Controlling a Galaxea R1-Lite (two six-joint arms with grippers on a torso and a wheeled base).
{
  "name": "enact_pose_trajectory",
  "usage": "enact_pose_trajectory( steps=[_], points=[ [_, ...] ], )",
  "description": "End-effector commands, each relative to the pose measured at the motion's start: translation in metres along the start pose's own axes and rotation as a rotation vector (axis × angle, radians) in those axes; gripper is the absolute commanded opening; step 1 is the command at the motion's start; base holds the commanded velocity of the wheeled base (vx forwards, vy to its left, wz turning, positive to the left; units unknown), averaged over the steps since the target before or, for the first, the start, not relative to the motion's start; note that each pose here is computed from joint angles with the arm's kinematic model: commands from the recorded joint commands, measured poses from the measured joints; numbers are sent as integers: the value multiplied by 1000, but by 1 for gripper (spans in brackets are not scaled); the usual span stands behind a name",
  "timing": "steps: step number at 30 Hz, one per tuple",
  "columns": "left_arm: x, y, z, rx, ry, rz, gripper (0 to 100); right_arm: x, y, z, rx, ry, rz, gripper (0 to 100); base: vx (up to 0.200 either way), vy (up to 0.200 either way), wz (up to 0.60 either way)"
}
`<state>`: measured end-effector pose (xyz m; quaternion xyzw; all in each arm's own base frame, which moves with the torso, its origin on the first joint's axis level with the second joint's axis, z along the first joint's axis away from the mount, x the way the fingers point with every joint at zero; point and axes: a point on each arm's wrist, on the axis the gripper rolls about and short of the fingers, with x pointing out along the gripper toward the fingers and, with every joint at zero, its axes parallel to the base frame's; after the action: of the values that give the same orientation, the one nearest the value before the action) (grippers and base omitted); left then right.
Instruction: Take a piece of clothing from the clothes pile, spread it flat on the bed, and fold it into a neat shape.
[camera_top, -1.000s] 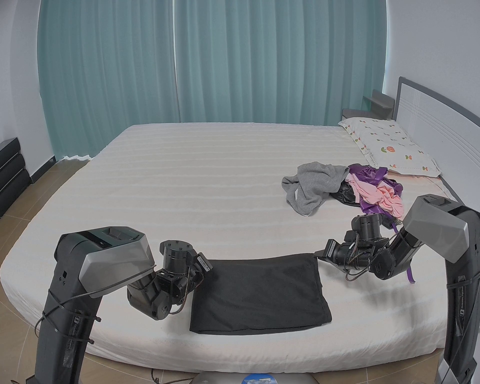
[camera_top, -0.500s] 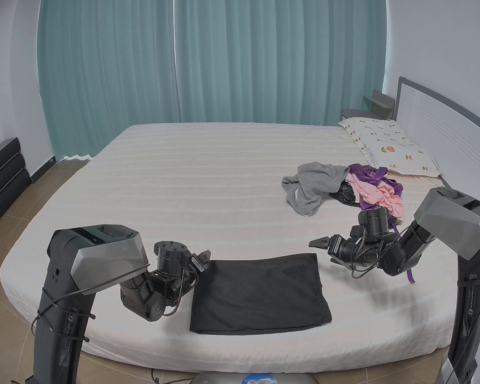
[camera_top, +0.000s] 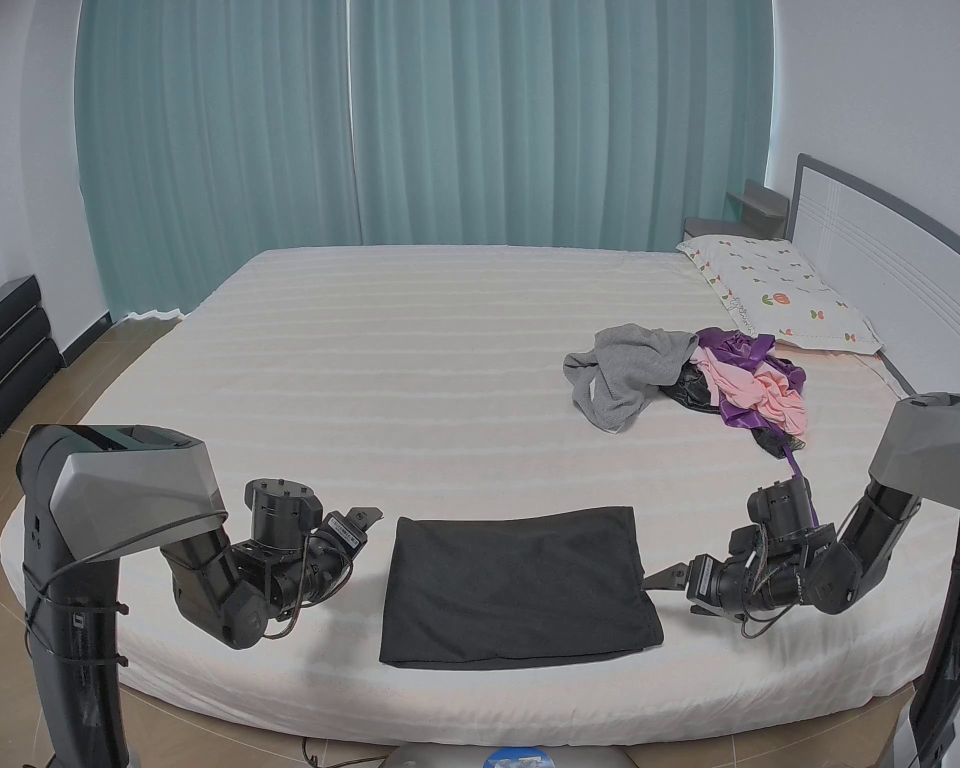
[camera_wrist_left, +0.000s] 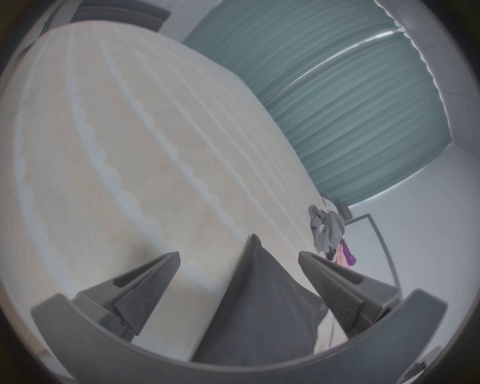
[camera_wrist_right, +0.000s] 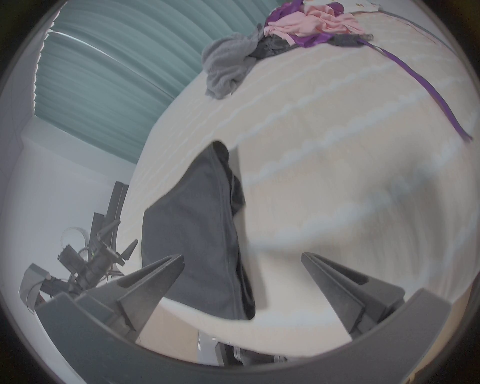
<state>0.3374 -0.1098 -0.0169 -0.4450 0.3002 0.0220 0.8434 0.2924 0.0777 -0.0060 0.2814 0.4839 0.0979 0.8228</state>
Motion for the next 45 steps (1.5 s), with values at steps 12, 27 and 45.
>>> enact_pose_trajectory(
  steps=[12,27,45],
  points=[
    [-18,-1,2,-40,21,-18,100,7,0,-31,-34,48,38,100,0,0,0],
    [-18,0,2,-39,23,-16,100,6,-4,-39,-46,52,22,0,0,0,0],
    [-19,0,2,-39,24,-16,100,0,-3,-37,-39,23,39,100,0,0,0]
  ],
)
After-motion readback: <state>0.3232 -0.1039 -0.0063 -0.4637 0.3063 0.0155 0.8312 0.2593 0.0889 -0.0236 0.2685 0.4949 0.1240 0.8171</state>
